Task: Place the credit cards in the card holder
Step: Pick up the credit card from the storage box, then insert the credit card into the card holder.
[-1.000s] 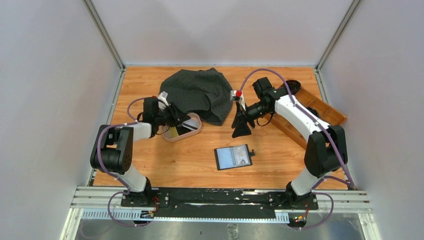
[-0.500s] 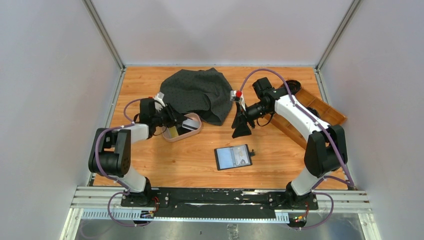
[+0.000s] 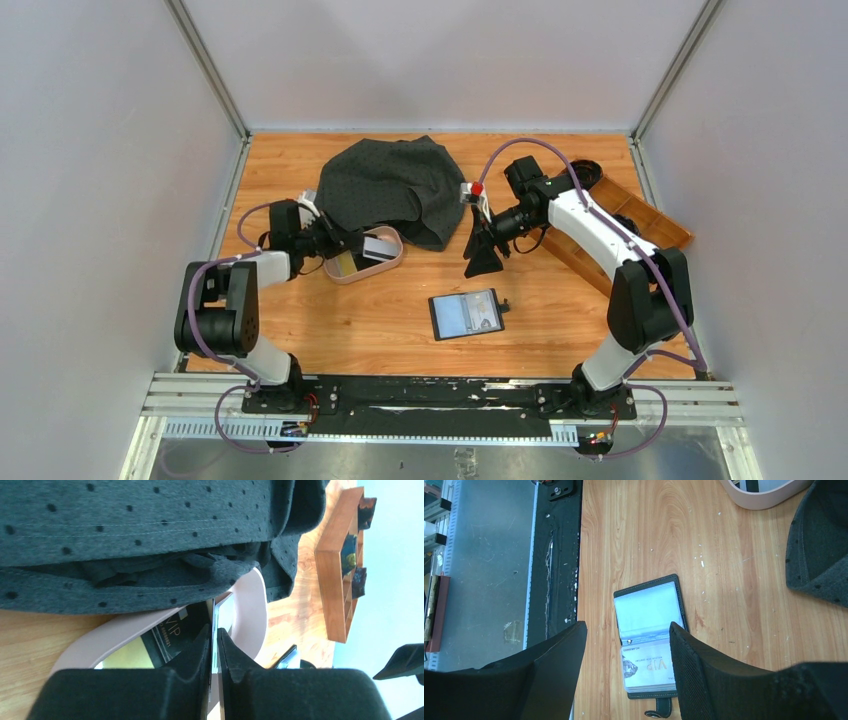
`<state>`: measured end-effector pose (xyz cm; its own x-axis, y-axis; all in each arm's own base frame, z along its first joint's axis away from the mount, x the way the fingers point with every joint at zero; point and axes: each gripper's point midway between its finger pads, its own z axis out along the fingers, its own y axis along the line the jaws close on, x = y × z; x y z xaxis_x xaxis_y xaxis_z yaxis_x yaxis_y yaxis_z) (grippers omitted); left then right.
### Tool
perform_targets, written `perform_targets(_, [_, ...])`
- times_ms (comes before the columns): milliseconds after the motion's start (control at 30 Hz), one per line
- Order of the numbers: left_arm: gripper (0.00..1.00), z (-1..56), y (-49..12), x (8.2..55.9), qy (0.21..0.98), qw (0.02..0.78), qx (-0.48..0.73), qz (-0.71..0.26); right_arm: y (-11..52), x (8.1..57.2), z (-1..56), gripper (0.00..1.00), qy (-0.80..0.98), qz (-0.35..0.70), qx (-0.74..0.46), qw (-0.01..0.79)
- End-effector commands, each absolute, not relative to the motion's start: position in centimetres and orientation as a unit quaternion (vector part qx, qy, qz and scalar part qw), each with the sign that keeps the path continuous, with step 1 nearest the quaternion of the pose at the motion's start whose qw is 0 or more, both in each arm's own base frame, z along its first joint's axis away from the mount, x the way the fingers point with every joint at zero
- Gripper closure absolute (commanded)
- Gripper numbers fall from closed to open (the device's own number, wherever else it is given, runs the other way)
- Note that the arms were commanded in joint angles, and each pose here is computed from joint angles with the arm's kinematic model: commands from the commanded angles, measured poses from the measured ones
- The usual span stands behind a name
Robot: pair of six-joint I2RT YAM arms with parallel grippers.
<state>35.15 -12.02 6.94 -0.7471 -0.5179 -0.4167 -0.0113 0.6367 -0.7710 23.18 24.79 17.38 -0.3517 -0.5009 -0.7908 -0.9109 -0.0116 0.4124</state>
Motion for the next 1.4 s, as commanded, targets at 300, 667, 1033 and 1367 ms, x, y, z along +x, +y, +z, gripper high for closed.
perform_targets(300, [1.00,8.6,-8.5,33.3,0.864,0.367,-0.138,-0.317,24.6,23.0,18.0,0.35,0.663,0.491,-0.523,0.215])
perform_targets(667, [1.00,15.6,-8.7,29.8,0.834,0.450,-0.065,-0.312,24.1,22.5,18.8,0.35,0.650,0.474,-0.544,0.238])
perform_targets(1033, [1.00,21.1,-19.6,22.8,0.758,0.456,0.163,-0.437,22.6,19.7,20.7,0.31,0.584,0.432,-0.611,0.314])
perform_targets(1367, [1.00,19.4,-27.4,17.2,0.715,0.424,0.311,-0.460,22.9,15.4,21.0,0.00,0.546,0.532,-0.569,0.309])
